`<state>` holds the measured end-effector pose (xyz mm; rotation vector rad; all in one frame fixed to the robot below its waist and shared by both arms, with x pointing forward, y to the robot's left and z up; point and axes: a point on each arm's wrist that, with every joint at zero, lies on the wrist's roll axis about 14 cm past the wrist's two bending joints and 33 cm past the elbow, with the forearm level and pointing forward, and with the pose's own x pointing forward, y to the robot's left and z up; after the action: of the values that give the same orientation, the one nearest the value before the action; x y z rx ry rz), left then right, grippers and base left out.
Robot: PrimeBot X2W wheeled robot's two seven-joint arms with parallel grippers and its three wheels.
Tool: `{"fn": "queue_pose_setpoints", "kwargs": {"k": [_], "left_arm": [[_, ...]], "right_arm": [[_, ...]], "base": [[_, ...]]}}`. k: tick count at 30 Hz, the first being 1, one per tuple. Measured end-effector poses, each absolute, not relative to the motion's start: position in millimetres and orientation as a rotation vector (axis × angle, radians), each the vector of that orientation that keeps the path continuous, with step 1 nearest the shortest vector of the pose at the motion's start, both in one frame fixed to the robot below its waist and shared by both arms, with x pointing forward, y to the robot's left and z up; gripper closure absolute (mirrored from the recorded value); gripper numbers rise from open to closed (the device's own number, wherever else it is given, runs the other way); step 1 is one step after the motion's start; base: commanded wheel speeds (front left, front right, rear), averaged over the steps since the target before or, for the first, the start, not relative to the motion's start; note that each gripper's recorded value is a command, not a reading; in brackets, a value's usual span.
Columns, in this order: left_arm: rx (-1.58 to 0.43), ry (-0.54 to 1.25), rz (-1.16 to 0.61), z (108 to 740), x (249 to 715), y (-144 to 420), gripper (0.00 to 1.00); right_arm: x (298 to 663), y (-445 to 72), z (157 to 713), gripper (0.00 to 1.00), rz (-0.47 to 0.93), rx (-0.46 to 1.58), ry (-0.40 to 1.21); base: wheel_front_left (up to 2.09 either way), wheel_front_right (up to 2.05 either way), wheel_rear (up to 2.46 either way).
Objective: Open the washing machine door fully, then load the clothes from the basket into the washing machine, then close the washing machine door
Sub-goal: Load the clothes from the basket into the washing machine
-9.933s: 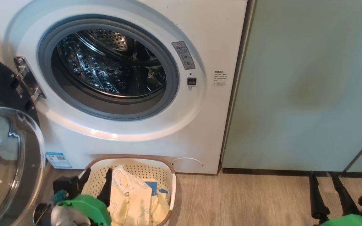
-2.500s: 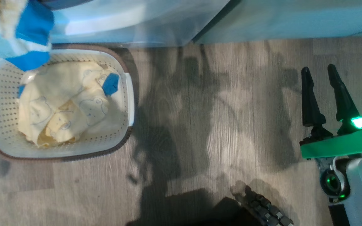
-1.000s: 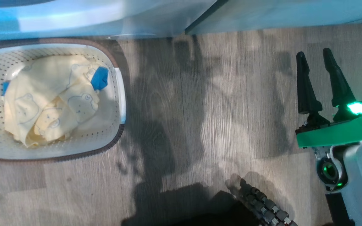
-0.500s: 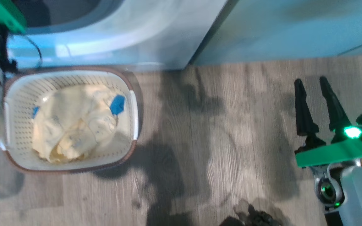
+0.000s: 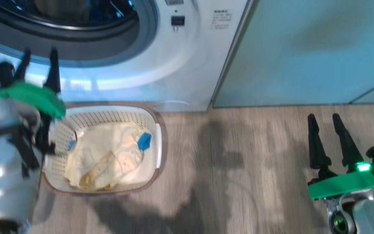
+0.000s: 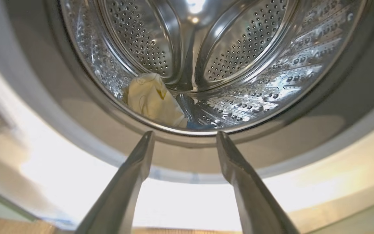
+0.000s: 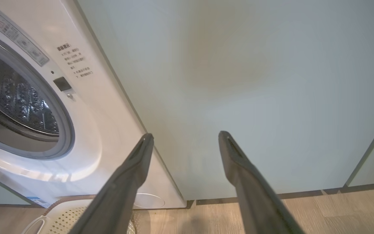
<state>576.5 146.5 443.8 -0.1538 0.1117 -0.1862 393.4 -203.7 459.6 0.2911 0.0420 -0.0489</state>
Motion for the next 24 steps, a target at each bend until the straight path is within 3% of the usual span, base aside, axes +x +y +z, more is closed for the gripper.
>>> {"fn": "queue_pose_setpoints", "kwargs": {"k": [24], "left_arm": [[-0.125,0.072,-0.137,461.7,422.3,177.6,0.00]], "right_arm": [[334.1,-196.7,486.6,0.00,-0.026,0.307,-0.030]], "base": [[0.00,0.00,0.00]]}}
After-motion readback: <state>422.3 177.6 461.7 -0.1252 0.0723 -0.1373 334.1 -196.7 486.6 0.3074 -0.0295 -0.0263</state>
